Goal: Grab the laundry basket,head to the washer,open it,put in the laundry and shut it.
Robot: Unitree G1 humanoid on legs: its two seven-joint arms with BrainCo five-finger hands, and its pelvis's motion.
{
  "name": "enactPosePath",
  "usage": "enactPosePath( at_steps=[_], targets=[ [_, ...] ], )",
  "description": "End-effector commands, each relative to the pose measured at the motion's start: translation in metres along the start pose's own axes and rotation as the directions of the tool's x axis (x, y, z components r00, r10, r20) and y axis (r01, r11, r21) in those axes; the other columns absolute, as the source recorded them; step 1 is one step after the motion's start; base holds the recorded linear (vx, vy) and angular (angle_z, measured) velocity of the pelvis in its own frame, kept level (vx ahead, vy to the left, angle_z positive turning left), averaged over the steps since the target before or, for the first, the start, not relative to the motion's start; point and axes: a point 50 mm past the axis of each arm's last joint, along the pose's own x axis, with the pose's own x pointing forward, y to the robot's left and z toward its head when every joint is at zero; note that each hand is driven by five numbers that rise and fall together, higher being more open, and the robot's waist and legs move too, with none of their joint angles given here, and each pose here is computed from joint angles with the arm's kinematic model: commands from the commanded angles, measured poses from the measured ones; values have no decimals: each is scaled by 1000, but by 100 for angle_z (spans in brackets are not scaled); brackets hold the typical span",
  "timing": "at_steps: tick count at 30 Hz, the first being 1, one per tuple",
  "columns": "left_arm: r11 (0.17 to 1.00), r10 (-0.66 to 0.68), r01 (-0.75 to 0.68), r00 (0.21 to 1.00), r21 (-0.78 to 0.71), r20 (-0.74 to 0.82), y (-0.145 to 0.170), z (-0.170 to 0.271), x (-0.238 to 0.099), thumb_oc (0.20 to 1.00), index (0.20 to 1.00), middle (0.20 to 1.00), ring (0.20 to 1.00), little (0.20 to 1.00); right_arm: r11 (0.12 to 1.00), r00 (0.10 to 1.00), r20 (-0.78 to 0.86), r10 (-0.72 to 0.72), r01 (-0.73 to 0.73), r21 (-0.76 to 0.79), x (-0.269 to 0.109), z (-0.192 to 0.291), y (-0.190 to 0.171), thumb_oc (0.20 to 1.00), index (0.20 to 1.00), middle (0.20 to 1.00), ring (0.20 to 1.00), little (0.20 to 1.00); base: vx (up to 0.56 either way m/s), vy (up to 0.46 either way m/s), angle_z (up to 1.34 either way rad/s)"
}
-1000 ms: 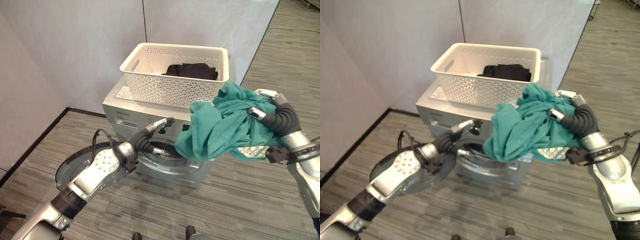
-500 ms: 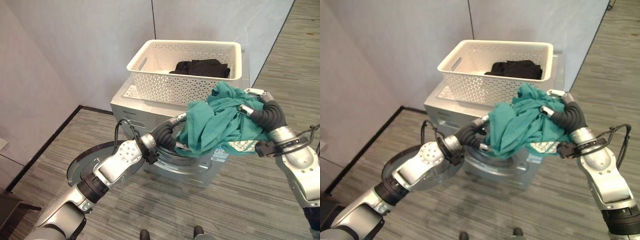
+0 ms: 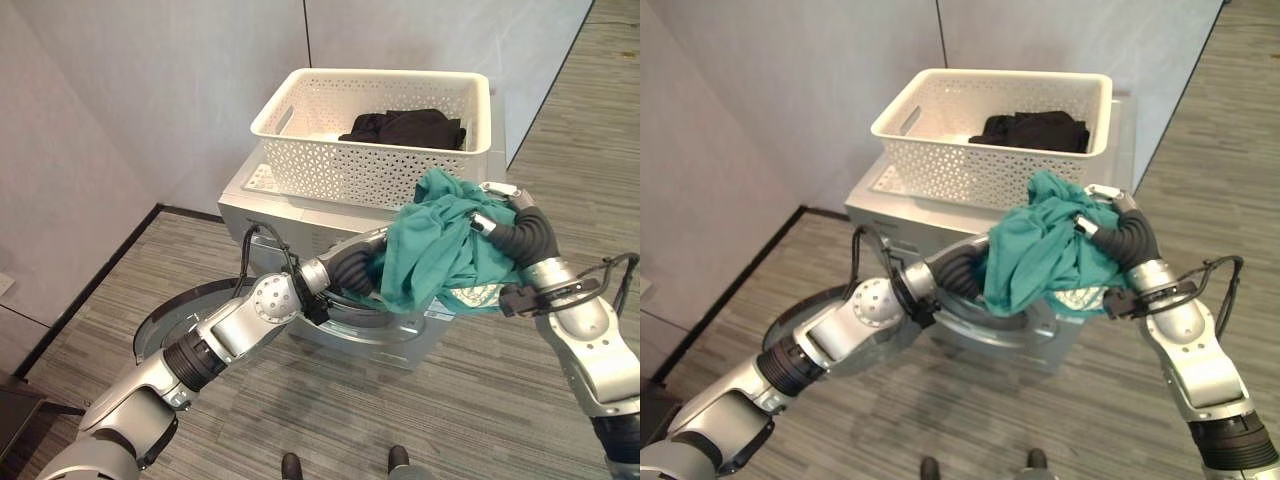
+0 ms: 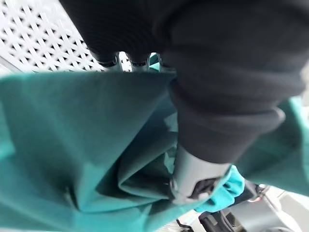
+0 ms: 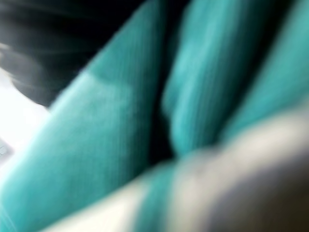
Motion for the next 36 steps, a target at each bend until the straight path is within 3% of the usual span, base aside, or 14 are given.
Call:
enactPosePath(
  at_steps=[1, 9, 10, 12, 15, 17, 28, 36],
  targets=[
    [990, 13, -32, 990, 134, 141, 16, 25, 22, 1000, 1000, 1000, 1000, 1000, 998, 975, 218, -47, 56, -38, 22, 40, -10, 200, 200, 200, 200, 200, 0, 0, 0],
    [984, 27, -60, 982, 171, 187, 20, 34, 22, 1000, 1000, 1000, 1000, 1000, 998, 977, 206, -52, 59, -27, 31, 38, -8, 200, 200, 200, 200, 200, -10, -2, 0],
    [984, 25, -57, 982, 168, 186, 19, 34, 24, 746, 746, 746, 746, 746, 998, 977, 206, -49, 54, -18, 34, 37, -6, 200, 200, 200, 200, 200, -43, 10, -2],
    [983, 27, -61, 982, 174, 189, 18, 34, 26, 567, 567, 567, 567, 567, 999, 977, 210, -47, 50, -10, 35, 38, -4, 200, 200, 200, 200, 200, 0, 0, 0],
    [985, 33, -61, 984, 158, 177, 14, 32, 33, 401, 401, 401, 401, 401, 999, 976, 211, -50, 47, 19, 37, 37, -1, 200, 200, 200, 200, 200, -15, 1, 0],
    [985, 41, -69, 984, 157, 175, 12, 32, 35, 200, 200, 200, 200, 200, 998, 976, 211, -58, 53, 28, 37, 37, 0, 200, 200, 200, 200, 200, 0, 0, 0],
    [971, 185, -199, 977, 135, 108, 10, 16, 38, 200, 200, 200, 200, 200, 988, 970, 201, -135, 116, 100, 35, 30, 5, 200, 200, 200, 200, 200, -19, -5, -2],
    [966, 247, -250, 968, 70, 49, 7, 1, 18, 200, 200, 200, 200, 200, 983, 974, 169, -151, 130, 128, 35, 22, 6, 200, 200, 200, 200, 200, 7, -8, -4]
  ],
)
